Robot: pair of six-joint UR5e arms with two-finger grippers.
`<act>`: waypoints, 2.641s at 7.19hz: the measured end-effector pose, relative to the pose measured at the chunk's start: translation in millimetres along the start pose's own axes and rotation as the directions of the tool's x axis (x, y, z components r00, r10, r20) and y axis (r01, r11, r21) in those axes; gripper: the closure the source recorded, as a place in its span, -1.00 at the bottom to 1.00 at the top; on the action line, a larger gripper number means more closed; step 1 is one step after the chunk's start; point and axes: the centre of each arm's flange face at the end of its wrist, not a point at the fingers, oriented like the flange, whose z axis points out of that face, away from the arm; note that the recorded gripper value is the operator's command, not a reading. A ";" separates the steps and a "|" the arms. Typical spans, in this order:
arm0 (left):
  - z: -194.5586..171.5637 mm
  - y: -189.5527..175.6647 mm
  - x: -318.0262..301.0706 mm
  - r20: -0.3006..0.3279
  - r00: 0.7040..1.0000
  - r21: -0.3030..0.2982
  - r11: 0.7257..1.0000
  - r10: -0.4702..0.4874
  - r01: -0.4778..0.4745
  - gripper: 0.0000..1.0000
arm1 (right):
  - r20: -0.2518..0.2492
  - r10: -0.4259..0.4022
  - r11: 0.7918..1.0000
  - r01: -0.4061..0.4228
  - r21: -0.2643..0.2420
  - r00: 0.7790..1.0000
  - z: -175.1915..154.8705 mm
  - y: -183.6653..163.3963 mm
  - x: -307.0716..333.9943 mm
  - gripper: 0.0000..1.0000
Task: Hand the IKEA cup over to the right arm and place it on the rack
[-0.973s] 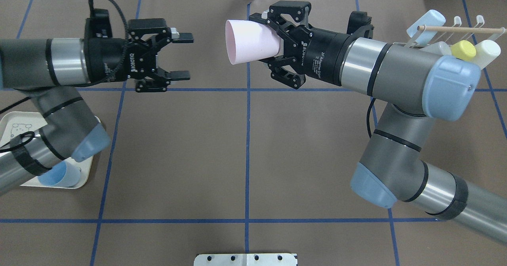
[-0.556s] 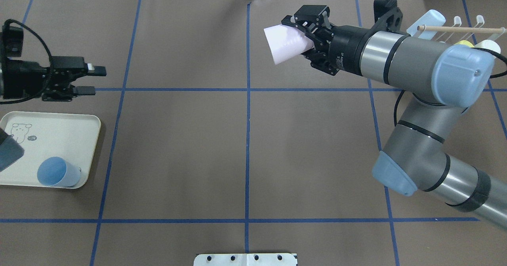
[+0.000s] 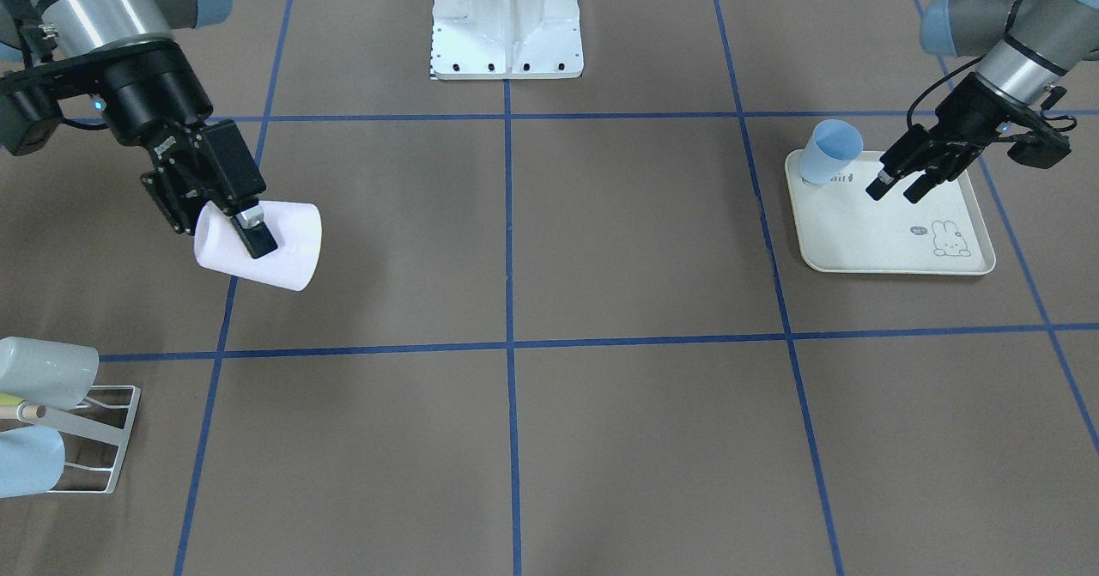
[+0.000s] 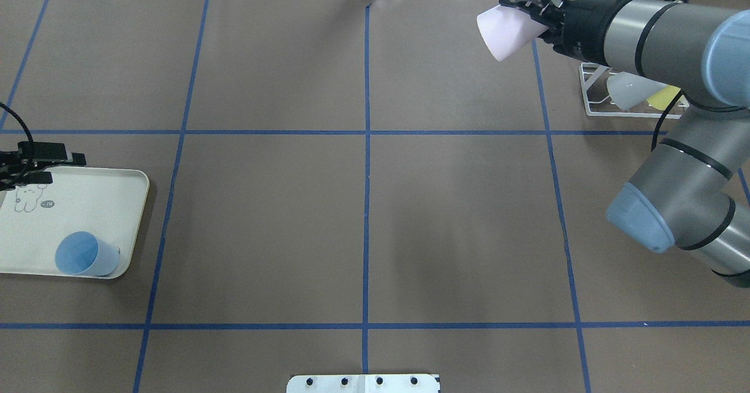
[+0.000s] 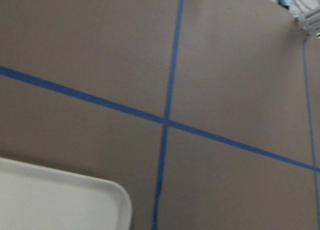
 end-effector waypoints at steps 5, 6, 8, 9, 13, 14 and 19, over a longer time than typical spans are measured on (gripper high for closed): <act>-0.7 90.0 -11.3 0.286 0.958 -0.093 0.996 0.039 -0.013 -0.71 | -0.166 -0.210 0.973 0.223 0.063 0.963 -0.9 -51.2 22.4 1.00; 4.7 98.7 -12.8 0.307 0.951 -0.116 0.993 0.049 -0.014 -0.41 | -0.215 -0.253 0.959 0.274 0.074 0.943 -2.1 -69.4 33.5 1.00; 10.6 104.7 -11.1 0.316 0.947 -0.138 0.990 0.058 -0.015 0.54 | -0.316 -0.315 0.930 0.358 0.087 0.895 -6.7 -108.4 71.2 1.00; 13.4 104.7 -7.8 0.312 0.948 -0.141 0.990 0.057 -0.013 1.00 | -0.372 -0.328 0.917 0.387 0.095 0.868 -7.4 -134.8 92.3 1.00; 17.5 106.0 28.3 0.256 0.965 -0.197 0.980 0.058 -0.007 1.00 | -0.550 -0.359 0.888 0.458 0.048 0.754 5.1 -215.4 174.1 1.00; 3.3 96.6 39.0 0.221 0.974 -0.203 0.979 0.042 0.004 1.00 | -0.575 -0.355 0.891 0.453 0.031 0.737 15.1 -221.4 189.6 1.00; -25.1 54.2 77.4 0.115 0.993 -0.160 0.987 0.005 0.014 1.00 | -0.614 -0.367 0.891 0.454 -0.015 0.698 63.0 -239.4 214.0 1.00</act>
